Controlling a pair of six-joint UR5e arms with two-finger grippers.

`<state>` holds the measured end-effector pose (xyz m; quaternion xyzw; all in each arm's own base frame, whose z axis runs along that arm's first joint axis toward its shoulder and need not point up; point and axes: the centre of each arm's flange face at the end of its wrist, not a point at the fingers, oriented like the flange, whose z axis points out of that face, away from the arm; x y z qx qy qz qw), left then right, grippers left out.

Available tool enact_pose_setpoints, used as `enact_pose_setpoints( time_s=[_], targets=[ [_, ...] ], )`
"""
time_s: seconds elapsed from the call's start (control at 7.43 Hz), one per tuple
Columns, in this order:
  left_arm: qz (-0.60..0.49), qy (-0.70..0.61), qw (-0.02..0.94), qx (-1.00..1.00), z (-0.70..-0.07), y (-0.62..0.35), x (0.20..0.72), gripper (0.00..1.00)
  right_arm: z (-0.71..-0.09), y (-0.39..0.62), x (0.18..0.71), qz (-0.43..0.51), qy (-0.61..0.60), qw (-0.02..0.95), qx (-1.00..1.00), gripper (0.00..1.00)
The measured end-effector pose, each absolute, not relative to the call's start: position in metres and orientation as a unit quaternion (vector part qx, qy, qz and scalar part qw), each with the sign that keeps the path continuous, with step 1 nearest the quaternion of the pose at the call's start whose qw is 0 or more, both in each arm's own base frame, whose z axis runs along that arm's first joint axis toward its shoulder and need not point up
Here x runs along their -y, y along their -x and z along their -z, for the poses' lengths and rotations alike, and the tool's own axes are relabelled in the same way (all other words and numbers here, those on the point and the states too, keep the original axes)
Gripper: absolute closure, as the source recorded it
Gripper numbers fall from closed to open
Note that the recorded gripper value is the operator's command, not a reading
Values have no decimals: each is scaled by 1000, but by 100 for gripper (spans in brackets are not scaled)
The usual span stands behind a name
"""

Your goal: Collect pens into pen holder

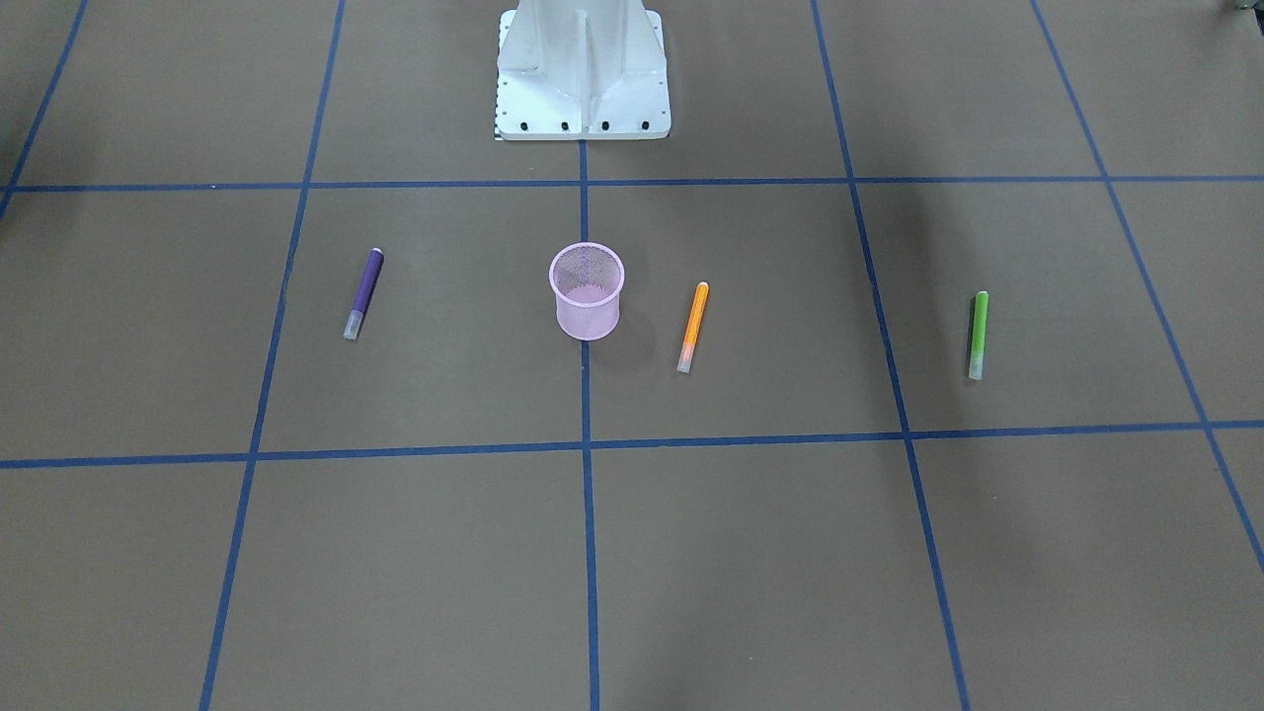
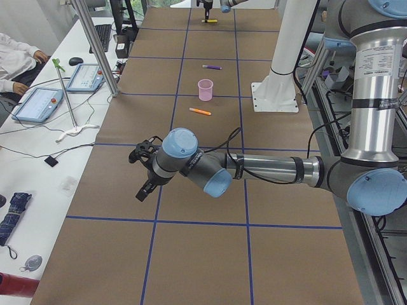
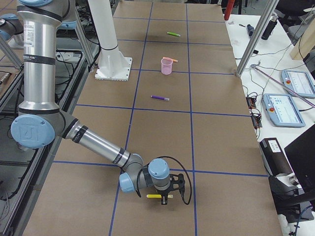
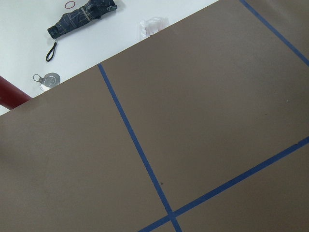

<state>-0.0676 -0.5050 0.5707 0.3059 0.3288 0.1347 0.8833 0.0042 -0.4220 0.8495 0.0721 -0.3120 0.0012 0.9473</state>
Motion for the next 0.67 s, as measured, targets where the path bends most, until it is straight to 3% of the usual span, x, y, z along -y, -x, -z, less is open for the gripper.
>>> enact_pose_setpoints(
  time_s=[0.27, 0.67],
  targets=[
    [-134, -305, 883, -329, -571, 68, 505, 0, -820, -2, 439, 0, -100, 943, 319, 100],
    [-134, -304, 882, -333, -571, 67, 505, 0, -728, 5, 481, -3, -177, 924, 339, 100]
  ],
)
